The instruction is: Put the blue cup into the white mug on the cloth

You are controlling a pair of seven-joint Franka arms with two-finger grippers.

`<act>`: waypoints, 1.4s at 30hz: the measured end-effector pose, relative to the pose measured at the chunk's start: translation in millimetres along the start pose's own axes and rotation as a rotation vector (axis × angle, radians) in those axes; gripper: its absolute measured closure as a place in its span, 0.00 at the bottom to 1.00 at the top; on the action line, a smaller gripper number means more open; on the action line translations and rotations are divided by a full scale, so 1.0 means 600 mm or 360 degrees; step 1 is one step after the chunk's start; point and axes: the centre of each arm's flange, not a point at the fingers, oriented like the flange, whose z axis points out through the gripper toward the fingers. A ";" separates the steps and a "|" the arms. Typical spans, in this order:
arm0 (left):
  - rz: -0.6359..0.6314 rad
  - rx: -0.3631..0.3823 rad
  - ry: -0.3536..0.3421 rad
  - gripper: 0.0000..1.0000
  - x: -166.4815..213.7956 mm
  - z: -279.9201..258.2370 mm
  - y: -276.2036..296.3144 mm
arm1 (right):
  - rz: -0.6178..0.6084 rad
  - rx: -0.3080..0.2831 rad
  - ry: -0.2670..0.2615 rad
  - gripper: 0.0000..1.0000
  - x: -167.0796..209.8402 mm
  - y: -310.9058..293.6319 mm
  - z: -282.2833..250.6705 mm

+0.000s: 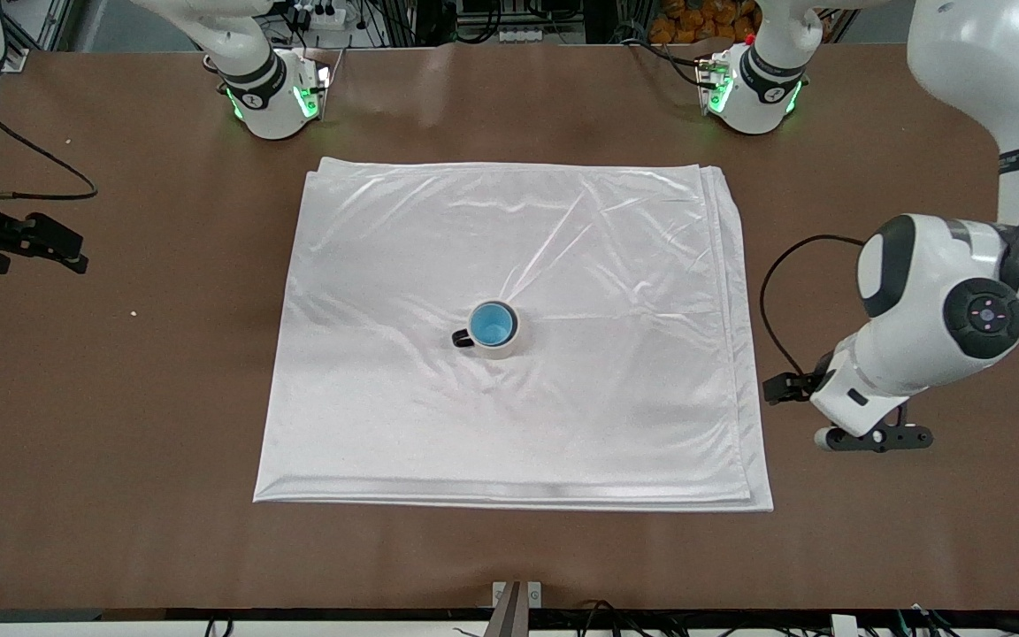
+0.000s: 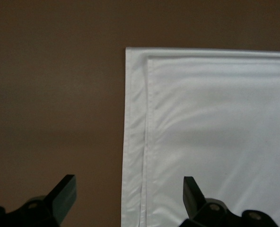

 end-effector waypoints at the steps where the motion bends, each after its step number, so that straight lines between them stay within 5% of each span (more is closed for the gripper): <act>1: -0.0002 0.0002 -0.0007 0.00 -0.007 -0.006 -0.005 | 0.0000 0.0000 0.0002 0.00 0.000 0.000 0.000; 23: -0.0026 0.0072 -0.0041 0.00 -0.199 -0.129 -0.043 | 0.0002 0.0000 0.0013 0.00 0.001 0.001 -0.001; 42: -0.0214 -0.0079 0.0032 0.00 -0.226 -0.352 -0.123 | 0.0010 0.0004 0.0010 0.00 0.001 0.004 0.000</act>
